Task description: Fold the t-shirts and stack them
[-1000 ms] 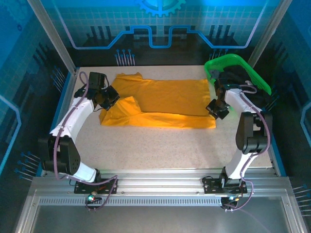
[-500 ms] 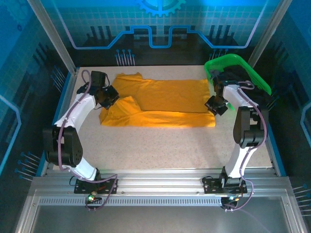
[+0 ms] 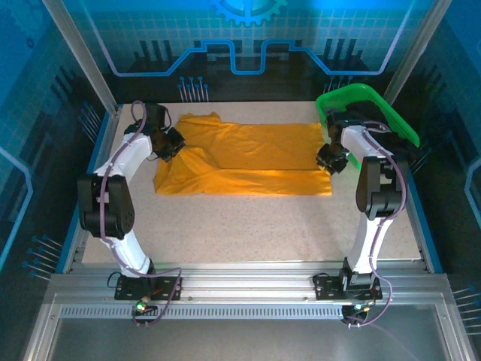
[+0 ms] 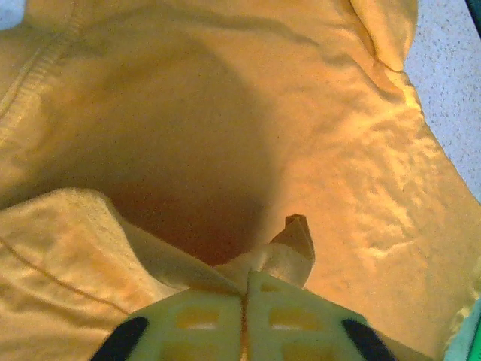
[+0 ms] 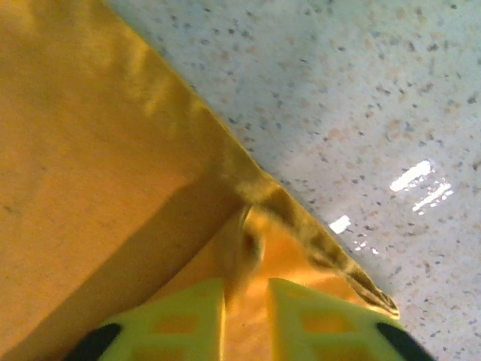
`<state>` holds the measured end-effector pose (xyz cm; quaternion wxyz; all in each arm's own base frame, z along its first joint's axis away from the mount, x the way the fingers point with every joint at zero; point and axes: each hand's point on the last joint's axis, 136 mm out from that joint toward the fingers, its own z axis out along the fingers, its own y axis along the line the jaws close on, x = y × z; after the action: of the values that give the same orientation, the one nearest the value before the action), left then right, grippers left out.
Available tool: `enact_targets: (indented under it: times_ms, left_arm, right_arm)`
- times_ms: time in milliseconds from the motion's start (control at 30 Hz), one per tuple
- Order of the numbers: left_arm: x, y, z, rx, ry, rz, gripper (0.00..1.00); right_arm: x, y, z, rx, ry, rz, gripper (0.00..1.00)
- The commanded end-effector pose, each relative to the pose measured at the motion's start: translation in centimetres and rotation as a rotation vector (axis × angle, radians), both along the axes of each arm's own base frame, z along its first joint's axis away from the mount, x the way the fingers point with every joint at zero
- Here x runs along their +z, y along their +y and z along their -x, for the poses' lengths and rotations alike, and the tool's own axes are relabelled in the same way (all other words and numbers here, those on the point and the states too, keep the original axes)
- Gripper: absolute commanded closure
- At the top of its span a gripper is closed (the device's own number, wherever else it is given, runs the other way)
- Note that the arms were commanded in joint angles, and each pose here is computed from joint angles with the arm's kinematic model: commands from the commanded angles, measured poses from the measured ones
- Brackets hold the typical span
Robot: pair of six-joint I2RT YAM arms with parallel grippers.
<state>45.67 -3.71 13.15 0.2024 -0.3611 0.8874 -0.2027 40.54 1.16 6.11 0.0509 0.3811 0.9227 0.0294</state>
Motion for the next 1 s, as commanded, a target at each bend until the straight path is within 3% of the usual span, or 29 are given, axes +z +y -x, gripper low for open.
enact_targets:
  times_ms: [0, 33, 167, 300, 467, 833, 967]
  left_arm:
    - [0.7, 1.1, -0.5, -0.03, 0.017, -0.026, 0.54]
    - [1.0, 1.6, -0.2, -0.024, 0.023, -0.044, 0.48]
    - [1.0, 4.0, 3.4, 0.06, 0.066, -0.062, 0.46]
    - [-1.9, 6.0, 8.9, 0.17, 0.168, -0.025, 0.5]
    - [-6.1, 6.9, 12.2, 0.249, 0.255, 0.088, 0.54]
    - [-10.0, 7.8, 12.1, 0.27, 0.307, 0.105, 0.55]
    - [-10.6, 7.7, 11.0, 0.272, 0.29, 0.127, 0.65]
  right_arm:
    - [2.1, -0.1, -0.8, 0.08, -0.038, -0.007, 0.54]
    - [2.7, -0.2, -0.8, 0.092, -0.05, -0.003, 0.49]
    - [4.8, -0.5, 1.4, 0.129, -0.091, 0.009, 0.4]
    - [4.2, -0.1, 5.4, 0.128, -0.089, -0.028, 0.39]
    - [1.3, 0.5, 9.1, 0.126, -0.07, -0.083, 0.42]
    - [-2.1, -0.3, 9.2, 0.085, -0.07, -0.125, 0.44]
    - [-3.1, -0.5, 9.0, 0.074, -0.045, -0.115, 0.46]
